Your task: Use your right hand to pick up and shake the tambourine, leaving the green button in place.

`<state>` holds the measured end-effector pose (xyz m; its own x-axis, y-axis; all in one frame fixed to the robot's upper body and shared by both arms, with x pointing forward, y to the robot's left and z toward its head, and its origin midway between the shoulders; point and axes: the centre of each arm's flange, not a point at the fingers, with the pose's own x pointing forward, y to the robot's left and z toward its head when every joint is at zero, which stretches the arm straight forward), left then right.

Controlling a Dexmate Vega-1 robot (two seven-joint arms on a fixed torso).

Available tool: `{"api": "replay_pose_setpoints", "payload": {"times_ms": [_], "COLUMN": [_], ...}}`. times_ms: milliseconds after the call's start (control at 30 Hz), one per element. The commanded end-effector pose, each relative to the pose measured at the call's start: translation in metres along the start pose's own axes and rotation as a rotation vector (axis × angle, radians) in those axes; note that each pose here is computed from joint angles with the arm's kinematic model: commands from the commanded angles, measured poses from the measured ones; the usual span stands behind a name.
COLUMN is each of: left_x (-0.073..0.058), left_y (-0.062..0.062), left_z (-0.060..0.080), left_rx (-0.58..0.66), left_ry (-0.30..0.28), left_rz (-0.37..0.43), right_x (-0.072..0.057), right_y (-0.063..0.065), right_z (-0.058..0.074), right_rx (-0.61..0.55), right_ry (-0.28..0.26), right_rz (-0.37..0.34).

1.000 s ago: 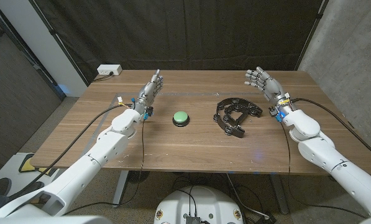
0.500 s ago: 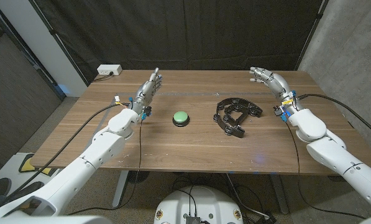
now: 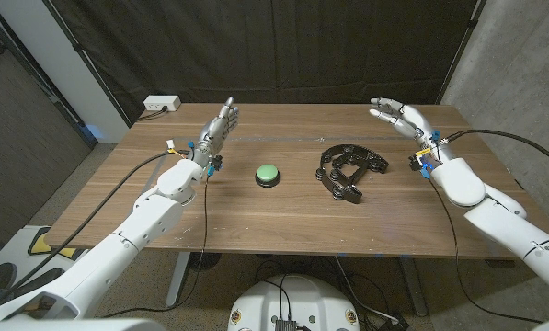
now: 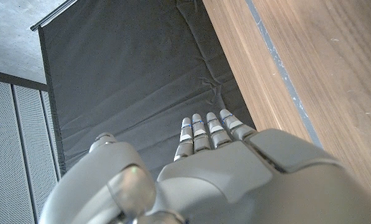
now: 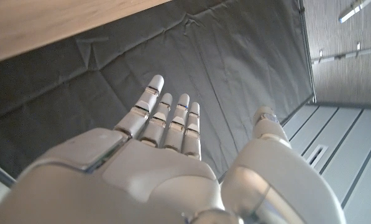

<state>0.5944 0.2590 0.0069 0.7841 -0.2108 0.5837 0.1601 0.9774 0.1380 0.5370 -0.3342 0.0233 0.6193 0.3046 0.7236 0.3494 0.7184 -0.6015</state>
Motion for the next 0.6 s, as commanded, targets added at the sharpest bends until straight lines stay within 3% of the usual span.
{"api": "replay_pose_setpoints", "payload": {"times_ms": [33, 600], "left_x": [-0.0024, -0.0088], "left_y": [-0.0008, -0.004], "left_z": [0.0014, 0.0057], "left_rx": [0.0, 0.005], "left_ry": [-0.014, -0.01], "left_rz": [0.015, 0.025], "right_x": [0.0042, 0.0049], "right_y": [-0.0091, -0.0145], "right_z": [0.0099, 0.0172], "right_rx": [-0.307, -0.469], "right_ry": [-0.058, -0.078], "right_rz": [-0.009, 0.113]}}
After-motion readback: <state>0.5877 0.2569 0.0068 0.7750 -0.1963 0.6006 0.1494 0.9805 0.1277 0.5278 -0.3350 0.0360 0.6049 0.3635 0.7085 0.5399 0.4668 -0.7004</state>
